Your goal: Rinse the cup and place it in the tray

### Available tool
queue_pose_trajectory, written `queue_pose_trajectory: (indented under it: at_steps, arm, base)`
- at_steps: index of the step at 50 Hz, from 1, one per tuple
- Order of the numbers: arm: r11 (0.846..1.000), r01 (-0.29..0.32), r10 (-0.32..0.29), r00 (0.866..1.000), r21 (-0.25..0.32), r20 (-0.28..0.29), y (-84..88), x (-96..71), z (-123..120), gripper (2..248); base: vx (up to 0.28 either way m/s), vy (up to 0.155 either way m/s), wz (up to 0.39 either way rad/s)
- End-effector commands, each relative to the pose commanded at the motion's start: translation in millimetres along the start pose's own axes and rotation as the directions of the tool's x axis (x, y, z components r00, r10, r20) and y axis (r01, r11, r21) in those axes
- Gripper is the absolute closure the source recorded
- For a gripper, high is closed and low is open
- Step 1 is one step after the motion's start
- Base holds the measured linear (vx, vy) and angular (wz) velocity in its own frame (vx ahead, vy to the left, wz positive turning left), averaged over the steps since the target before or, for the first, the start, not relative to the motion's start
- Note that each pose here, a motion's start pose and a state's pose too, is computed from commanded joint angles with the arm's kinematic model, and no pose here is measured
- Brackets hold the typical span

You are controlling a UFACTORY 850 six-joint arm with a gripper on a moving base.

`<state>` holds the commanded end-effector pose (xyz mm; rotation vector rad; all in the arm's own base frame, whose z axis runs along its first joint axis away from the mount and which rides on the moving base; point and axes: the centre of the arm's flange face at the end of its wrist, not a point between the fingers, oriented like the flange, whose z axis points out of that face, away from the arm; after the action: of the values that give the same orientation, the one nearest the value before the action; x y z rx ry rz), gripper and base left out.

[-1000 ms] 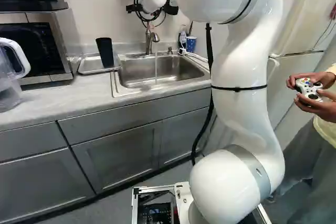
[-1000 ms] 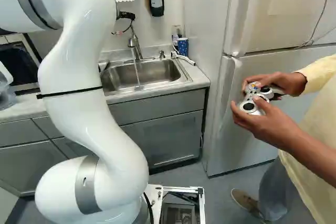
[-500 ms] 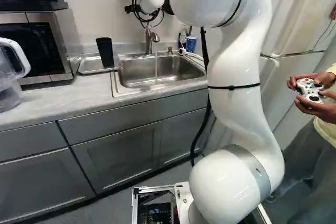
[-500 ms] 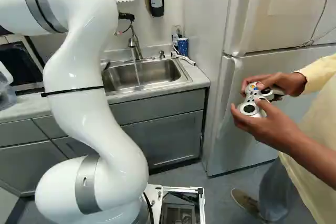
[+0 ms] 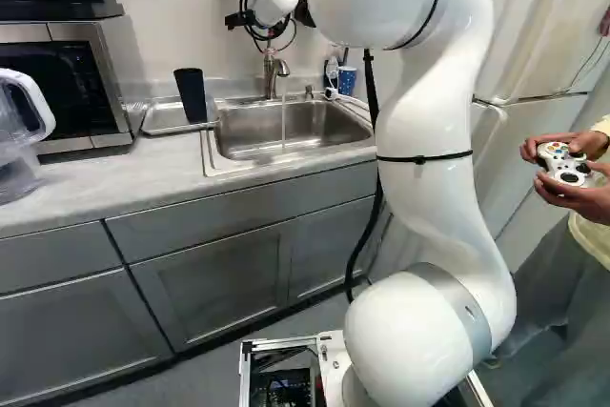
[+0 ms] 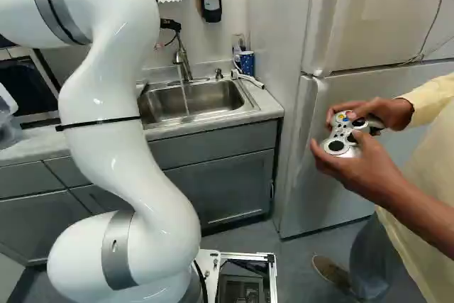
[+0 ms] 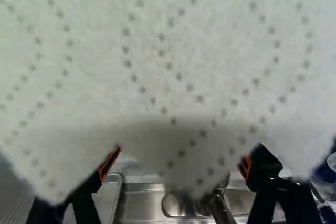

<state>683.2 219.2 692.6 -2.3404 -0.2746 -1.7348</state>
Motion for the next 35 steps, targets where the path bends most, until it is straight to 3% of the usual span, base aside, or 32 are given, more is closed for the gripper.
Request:
queue_pose_trajectory:
  at_steps: [27,35]
  arm:
    - [1.000,-0.007,0.007,0.996,0.002,0.093,12.9,-11.9,-42.2,3]
    - [1.000,-0.008,0.007,0.994,0.005,0.110,13.6,-13.5,-44.0,3]
  base:
    - [0.000,0.000,0.000]
    - [0.000,0.000,0.000]
